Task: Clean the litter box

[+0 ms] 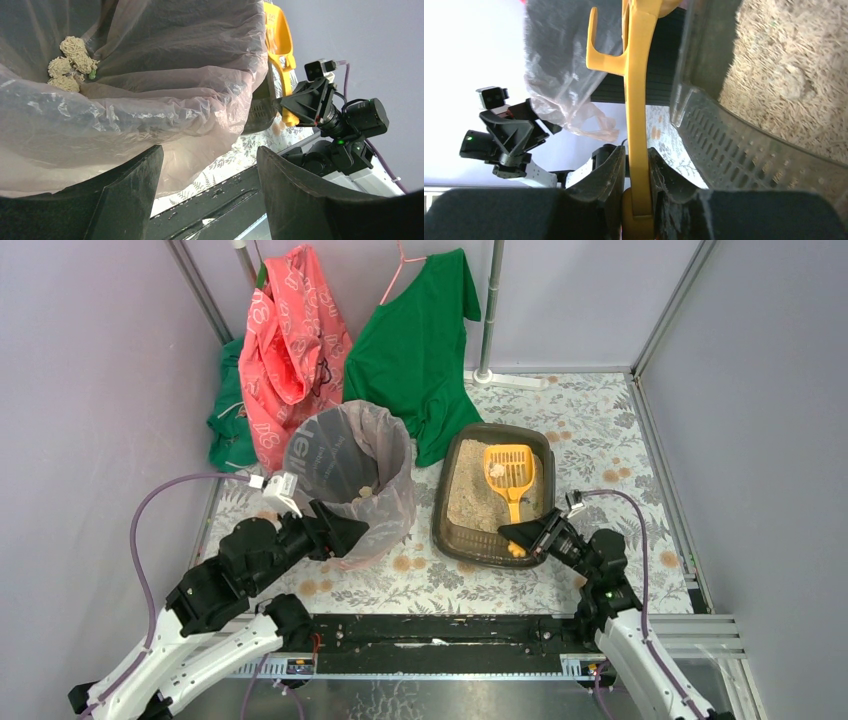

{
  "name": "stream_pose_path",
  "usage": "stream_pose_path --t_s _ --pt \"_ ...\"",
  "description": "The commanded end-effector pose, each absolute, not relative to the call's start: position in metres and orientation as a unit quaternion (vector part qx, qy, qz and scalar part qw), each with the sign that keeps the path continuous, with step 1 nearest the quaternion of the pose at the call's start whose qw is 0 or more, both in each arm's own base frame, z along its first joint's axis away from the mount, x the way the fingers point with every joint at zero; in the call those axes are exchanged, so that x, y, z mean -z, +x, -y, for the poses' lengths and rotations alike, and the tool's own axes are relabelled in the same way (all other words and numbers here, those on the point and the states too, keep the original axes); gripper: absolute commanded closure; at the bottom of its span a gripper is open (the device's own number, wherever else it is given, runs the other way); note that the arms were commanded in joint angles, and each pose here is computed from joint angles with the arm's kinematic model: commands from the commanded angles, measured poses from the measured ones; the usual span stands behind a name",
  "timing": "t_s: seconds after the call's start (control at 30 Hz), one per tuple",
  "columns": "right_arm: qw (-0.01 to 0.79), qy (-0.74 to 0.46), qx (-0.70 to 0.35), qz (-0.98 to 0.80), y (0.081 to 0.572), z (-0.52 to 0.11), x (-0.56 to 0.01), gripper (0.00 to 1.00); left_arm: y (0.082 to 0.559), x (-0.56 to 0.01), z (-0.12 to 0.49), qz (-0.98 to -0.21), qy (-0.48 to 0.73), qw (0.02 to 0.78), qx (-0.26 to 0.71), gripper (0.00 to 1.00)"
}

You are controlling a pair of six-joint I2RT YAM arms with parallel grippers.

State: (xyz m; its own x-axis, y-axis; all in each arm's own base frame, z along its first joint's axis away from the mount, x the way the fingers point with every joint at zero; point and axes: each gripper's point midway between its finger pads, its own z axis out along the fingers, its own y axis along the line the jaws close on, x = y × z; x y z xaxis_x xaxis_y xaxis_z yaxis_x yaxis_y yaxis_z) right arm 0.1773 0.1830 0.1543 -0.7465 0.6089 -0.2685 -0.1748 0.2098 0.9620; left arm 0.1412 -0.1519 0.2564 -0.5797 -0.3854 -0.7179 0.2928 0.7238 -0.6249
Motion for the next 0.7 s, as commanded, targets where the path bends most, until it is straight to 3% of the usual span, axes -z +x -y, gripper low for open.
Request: stream_pose_path --t_s 0.0,0.07,0.17,0.27,0.37,0.47,0.67 --pt "0.311 0.15 -0.589 -0.731 0.178 -0.181 -0.15 1.0 0.144 -0.269 0.159 -0.794 -0.025 0.468 0.388 0.24" --pt "0.339 0.156 -0.602 -0.706 0.184 -0.177 -0.155 1.0 0.142 -0.271 0.16 -0.793 -0.022 0.465 0.392 0.24" --pt "0.28 0.148 -0.618 -0.719 0.171 -0.185 -0.143 1.0 0.142 -0.27 0.155 -0.791 -0.028 0.47 0.39 0.24" --pt "0.333 0.161 -0.596 -0.713 0.186 -0.175 -0.15 1.0 0.141 -0.269 0.152 -0.794 -0.029 0.47 0.385 0.24" --pt "0.305 0.133 -0.608 -0.721 0.178 -0.183 -0.163 1.0 0.143 -0.266 0.154 -0.794 -0.032 0.47 0.383 0.24" --pt "0.347 0.13 -0.573 -0.731 0.185 -0.175 -0.174 1.0 0.144 -0.266 0.158 -0.797 -0.026 0.465 0.386 0.24" --pt "0.309 0.136 -0.578 -0.743 0.182 -0.18 -0.156 1.0 0.143 -0.266 0.158 -0.792 -0.027 0.468 0.39 0.24"
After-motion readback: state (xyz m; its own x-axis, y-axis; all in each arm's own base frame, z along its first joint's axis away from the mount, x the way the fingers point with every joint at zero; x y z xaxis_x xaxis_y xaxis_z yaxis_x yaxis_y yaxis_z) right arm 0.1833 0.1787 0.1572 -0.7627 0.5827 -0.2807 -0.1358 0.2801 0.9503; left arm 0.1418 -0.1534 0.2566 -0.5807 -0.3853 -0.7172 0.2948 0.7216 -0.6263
